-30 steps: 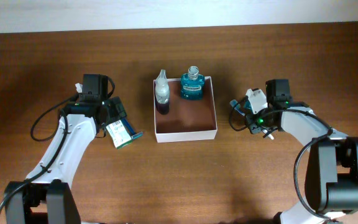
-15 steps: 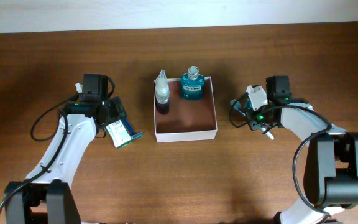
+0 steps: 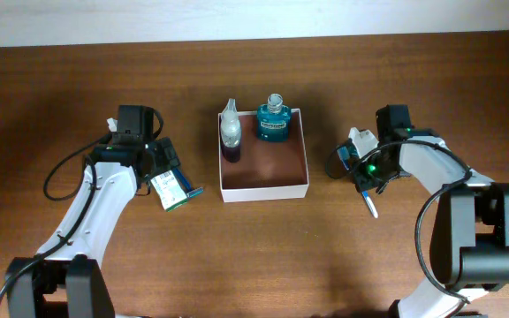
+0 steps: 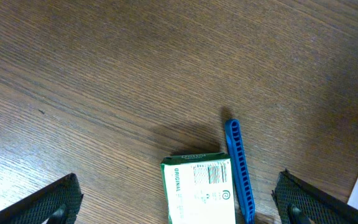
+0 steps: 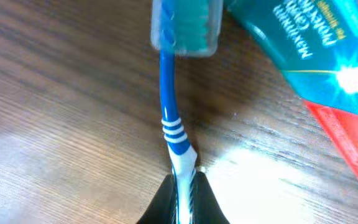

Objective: Pack container
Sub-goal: 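Lower the right gripper and grasp the blue toothbrush handle, then carry the toothbrush left and lay it in the box front, then return the right gripper right above the Colgate toothpaste tube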

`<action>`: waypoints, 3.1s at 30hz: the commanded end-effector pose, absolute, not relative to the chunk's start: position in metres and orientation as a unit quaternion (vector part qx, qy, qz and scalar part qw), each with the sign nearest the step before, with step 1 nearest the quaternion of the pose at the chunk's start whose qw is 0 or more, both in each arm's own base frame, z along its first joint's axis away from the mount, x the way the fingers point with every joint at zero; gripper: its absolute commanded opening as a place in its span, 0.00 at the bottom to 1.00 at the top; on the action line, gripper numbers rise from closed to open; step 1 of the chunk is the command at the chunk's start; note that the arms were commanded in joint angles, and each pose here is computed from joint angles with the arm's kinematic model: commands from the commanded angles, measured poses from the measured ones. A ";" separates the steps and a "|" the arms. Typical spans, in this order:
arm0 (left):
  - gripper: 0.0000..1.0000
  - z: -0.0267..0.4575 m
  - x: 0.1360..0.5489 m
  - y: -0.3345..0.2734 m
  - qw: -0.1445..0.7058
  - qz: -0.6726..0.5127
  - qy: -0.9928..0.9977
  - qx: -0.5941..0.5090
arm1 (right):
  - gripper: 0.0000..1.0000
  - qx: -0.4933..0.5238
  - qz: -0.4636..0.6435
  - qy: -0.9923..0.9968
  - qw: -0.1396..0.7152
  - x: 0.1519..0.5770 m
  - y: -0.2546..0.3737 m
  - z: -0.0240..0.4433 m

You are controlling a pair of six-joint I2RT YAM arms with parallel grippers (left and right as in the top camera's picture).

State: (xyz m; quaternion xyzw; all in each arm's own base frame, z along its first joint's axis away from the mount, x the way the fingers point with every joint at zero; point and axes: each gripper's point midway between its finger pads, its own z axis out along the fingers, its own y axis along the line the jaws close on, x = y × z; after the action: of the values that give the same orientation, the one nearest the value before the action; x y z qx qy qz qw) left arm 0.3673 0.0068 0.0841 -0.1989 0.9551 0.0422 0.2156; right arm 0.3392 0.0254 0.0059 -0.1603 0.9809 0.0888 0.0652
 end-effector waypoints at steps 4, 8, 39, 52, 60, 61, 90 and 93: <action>1.00 0.082 0.366 0.008 0.213 0.047 0.954 -0.204 | 0.04 -0.166 0.105 0.971 0.138 0.366 0.035 0.070; 0.99 0.082 0.366 0.008 0.213 0.047 0.954 -0.204 | 0.04 -0.179 0.118 0.959 0.184 0.366 0.046 0.108; 0.99 0.082 0.366 0.008 0.213 0.047 0.954 -0.204 | 0.04 -0.677 0.081 0.673 0.285 0.320 0.243 0.141; 0.99 0.082 0.366 0.007 0.213 0.047 0.954 -0.204 | 0.04 -0.668 0.063 0.667 0.323 0.343 0.252 0.144; 0.99 0.082 0.366 0.008 0.213 0.047 0.954 -0.204 | 0.04 -0.648 0.072 0.686 0.324 0.345 0.253 0.144; 0.99 0.082 0.366 0.008 0.213 0.047 0.954 -0.204 | 0.04 -0.648 0.072 0.686 0.324 0.345 0.253 0.144; 0.99 0.082 0.366 0.008 0.213 0.047 0.954 -0.204 | 0.61 -0.498 0.002 0.798 0.339 0.375 0.214 0.181; 0.99 0.082 0.366 0.008 0.213 0.047 0.954 -0.204 | 0.63 -0.451 -0.039 0.830 0.325 0.370 0.171 0.199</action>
State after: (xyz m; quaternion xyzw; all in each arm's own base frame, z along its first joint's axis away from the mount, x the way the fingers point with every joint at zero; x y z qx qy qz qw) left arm 0.3673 0.0068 0.0841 -0.1989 0.9551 0.0422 0.2156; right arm 0.3551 0.2132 0.1480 -0.5419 0.7916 0.0229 0.2814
